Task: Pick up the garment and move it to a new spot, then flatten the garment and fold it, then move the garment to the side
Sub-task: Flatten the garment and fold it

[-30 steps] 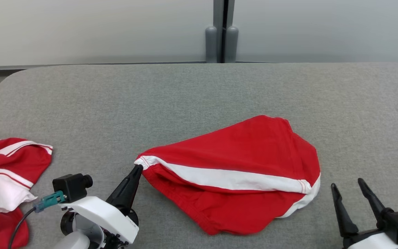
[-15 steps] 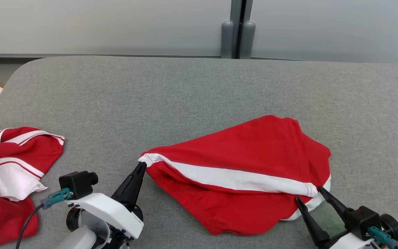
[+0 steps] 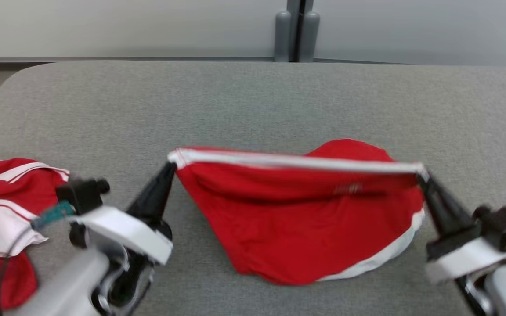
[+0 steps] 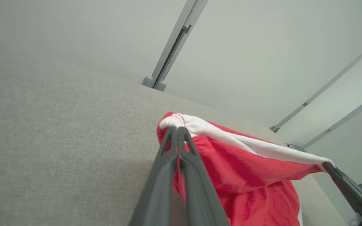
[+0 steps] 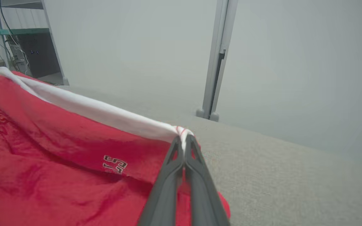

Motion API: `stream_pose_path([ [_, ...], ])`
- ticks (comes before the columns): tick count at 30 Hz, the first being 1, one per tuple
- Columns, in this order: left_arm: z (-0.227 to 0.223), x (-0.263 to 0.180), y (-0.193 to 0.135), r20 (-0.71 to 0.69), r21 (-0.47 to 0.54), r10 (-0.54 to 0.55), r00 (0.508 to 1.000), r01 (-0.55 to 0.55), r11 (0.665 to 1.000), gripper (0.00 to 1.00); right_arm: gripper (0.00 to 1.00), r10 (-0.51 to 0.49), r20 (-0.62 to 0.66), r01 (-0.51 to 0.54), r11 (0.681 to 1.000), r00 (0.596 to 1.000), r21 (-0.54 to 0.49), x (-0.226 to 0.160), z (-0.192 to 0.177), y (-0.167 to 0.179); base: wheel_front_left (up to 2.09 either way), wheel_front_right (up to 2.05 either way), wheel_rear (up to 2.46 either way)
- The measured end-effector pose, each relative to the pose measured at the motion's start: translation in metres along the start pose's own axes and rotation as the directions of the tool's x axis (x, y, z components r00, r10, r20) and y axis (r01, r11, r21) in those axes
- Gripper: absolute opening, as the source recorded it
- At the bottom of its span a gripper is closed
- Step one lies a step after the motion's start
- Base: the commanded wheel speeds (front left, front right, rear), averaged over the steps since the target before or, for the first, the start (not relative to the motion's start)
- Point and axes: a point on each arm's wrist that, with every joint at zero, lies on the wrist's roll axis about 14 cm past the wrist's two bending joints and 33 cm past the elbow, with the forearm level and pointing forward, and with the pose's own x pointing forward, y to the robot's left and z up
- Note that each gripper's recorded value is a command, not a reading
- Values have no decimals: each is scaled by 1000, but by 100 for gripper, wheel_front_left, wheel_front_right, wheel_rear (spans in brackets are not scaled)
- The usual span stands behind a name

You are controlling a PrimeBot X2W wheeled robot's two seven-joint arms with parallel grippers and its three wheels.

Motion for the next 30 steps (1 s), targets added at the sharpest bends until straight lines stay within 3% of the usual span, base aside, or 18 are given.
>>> stream_pose_path([
  [6,71,53,-45,78,186,-183,980,166,968,0,0,-81,230,131,968,970,-212,32,97,-71,0,0,0],
  [7,99,75,-66,107,262,-253,962,218,940,0,0,-91,299,177,944,950,-277,46,132,-92,0,0,0],
  [11,154,121,-105,189,428,-357,915,250,869,0,0,-80,386,253,870,919,-423,72,190,-125,0,0,0],
  [18,212,175,-170,293,625,-548,784,276,730,0,0,-77,548,408,754,833,-514,91,281,-164,0,0,0],
  [21,213,189,-182,301,659,-599,742,293,693,0,0,-73,559,433,717,826,-546,93,288,-173,0,0,0],
  [24,193,201,-180,265,667,-620,739,324,671,0,0,-70,536,428,692,841,-582,96,276,-178,0,0,0],
  [26,173,208,-168,231,665,-610,758,335,668,0,0,-79,481,393,698,873,-599,98,247,-181,0,0,0],
  [30,127,199,-138,178,620,-576,798,363,695,0,0,-90,315,269,761,945,-591,92,162,-173,0,0,0],
])
